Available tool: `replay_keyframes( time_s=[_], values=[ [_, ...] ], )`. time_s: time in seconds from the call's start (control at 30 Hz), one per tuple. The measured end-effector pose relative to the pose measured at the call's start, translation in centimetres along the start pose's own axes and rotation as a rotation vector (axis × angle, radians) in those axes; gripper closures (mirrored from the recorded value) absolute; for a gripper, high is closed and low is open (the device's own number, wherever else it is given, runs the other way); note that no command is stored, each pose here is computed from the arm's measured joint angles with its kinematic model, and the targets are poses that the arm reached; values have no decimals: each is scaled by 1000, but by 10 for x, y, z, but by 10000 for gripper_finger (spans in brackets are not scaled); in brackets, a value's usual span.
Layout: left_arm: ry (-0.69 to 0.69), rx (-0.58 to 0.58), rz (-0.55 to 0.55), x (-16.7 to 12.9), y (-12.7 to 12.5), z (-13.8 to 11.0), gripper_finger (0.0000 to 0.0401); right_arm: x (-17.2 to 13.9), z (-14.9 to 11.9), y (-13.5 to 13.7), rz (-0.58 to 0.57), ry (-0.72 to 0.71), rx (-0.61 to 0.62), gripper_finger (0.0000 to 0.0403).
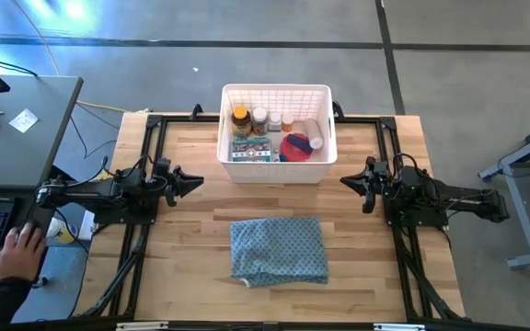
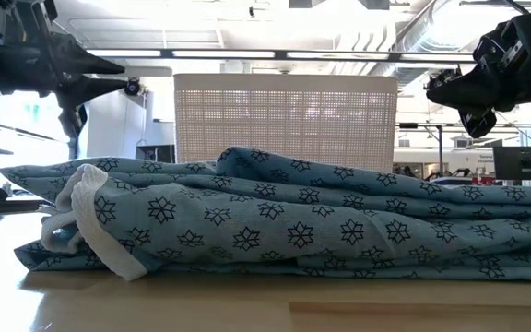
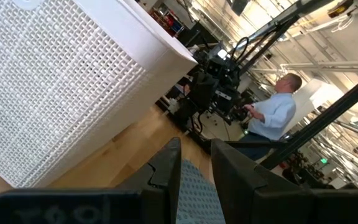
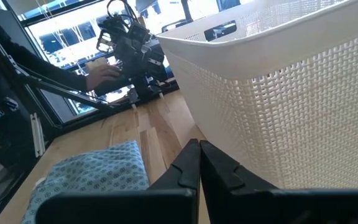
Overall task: Pick & place medical supplies in basket/bin
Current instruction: Return to Home Position
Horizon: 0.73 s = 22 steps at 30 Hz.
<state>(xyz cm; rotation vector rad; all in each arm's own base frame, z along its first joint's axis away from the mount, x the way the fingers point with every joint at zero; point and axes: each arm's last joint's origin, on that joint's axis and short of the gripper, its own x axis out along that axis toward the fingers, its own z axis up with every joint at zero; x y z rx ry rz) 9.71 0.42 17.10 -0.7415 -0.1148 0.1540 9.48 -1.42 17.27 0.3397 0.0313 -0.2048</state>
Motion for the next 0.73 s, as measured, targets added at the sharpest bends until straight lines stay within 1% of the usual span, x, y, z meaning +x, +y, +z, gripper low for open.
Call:
replay_keyframes(
  time_s=[0.73],
  values=[
    [1,0,0,0,0,0,277,0,0,0,0,-1,0,399]
  ],
)
